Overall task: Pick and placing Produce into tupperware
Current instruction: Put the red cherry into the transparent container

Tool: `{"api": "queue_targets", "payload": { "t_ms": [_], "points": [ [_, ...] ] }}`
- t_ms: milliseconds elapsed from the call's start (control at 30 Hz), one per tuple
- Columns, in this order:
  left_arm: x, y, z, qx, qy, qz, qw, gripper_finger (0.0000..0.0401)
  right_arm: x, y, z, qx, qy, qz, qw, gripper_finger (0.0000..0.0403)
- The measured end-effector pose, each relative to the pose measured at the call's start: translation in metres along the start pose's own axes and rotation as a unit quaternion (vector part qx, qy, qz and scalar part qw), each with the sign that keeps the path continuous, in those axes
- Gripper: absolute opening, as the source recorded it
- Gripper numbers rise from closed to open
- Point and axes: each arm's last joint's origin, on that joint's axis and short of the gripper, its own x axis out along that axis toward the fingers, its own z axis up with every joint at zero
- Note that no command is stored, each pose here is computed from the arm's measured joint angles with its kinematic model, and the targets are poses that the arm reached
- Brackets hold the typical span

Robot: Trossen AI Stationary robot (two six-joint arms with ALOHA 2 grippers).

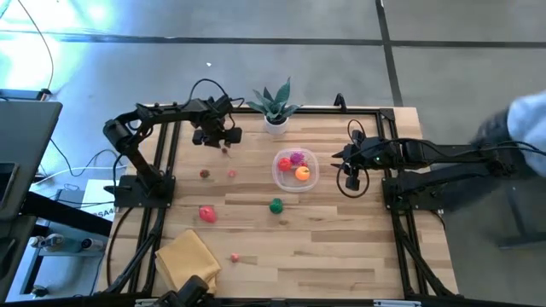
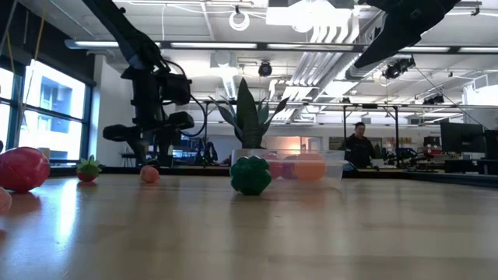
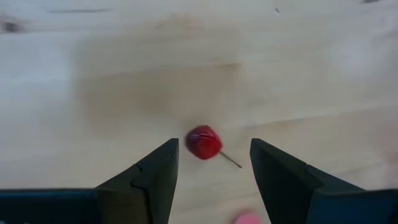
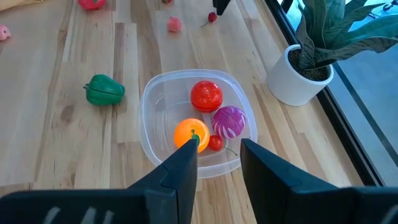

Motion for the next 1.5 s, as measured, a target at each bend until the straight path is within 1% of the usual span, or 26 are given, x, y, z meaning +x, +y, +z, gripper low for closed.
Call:
{"api": "queue_targets", "payload": {
  "t_ms": [133,267,400,533,900,1133,1300,1500],
  "points": [
    [0.0,0.001,0.0,0.0,-0.008,0.01,1.0,0.0191,0.0,0.0,0.0,0.0,0.0,0.0,1.0,0.0113],
    [0.001,-0.003,-0.003,0.011,-0.031,0.036,0.999,0.0191,0.0,0.0,0.0,0.0,0.0,0.0,1.0,0.0113],
    [0.002,-0.007,-0.006,0.022,-0.035,0.035,0.999,0.0191,0.0,0.0,0.0,0.0,0.0,0.0,1.0,0.0113],
    [0.003,-0.011,-0.01,0.031,-0.035,0.036,0.998,0.0191,0.0,0.0,0.0,0.0,0.0,0.0,1.0,0.0113],
    [0.005,-0.009,-0.012,0.029,-0.038,0.051,0.998,0.0191,0.0,0.0,0.0,0.0,0.0,0.0,1.0,0.0113],
    [0.007,-0.014,-0.017,0.043,-0.039,0.055,0.997,0.0191,0.0,0.0,0.0,0.0,0.0,0.0,1.0,0.0113],
    [0.008,-0.015,-0.018,0.041,-0.04,0.056,0.997,0.0191,0.0,0.0,0.0,0.0,0.0,0.0,1.0,0.0113],
    [0.02,-0.014,-0.017,0.039,-0.022,0.073,0.996,0.0191,0.0,0.0,0.0,0.0,0.0,0.0,1.0,0.0113]
  ]
}}
